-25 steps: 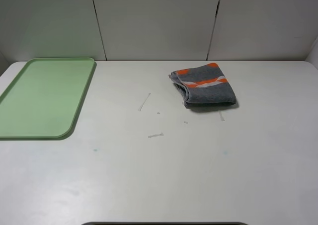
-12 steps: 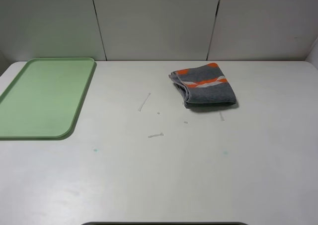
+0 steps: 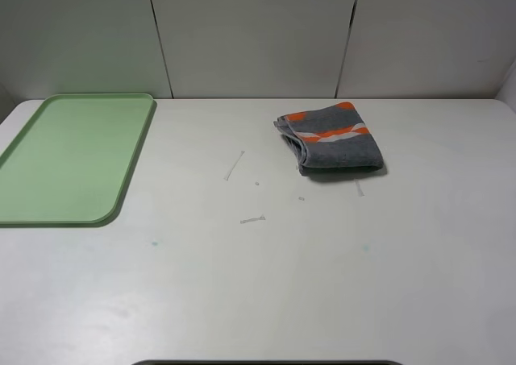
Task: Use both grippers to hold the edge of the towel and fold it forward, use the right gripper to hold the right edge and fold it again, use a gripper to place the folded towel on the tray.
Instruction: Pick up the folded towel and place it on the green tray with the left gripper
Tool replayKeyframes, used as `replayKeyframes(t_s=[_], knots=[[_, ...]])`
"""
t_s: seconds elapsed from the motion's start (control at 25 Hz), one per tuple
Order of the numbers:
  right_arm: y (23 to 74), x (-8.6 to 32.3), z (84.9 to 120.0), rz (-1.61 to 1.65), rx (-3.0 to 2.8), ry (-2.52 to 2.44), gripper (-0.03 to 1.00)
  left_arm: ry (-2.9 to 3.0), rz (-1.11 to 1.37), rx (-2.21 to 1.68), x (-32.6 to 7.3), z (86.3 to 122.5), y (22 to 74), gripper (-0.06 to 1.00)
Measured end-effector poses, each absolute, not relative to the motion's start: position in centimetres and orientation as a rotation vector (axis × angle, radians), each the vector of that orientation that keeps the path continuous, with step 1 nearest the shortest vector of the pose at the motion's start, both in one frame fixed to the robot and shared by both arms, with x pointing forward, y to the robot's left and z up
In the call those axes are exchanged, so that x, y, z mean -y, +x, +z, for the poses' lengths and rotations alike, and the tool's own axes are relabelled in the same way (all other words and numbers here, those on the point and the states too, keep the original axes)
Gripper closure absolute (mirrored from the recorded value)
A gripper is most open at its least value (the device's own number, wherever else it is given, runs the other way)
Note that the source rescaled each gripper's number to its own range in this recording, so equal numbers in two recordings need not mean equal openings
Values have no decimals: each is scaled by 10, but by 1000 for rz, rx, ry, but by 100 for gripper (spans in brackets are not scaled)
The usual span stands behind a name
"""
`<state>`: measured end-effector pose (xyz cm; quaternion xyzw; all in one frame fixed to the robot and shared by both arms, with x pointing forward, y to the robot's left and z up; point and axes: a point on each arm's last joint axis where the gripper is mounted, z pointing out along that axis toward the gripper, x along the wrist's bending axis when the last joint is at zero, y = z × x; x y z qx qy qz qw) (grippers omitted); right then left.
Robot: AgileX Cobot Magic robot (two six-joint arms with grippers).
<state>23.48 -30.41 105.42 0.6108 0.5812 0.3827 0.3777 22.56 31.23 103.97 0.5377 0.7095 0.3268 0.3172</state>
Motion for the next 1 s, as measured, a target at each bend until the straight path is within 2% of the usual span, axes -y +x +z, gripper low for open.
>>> replayKeyframes(t_s=[1.0], knots=[[235,304,1054,978,-1486,1561,-3,1415,861,-1868,-312,1040,226,3]])
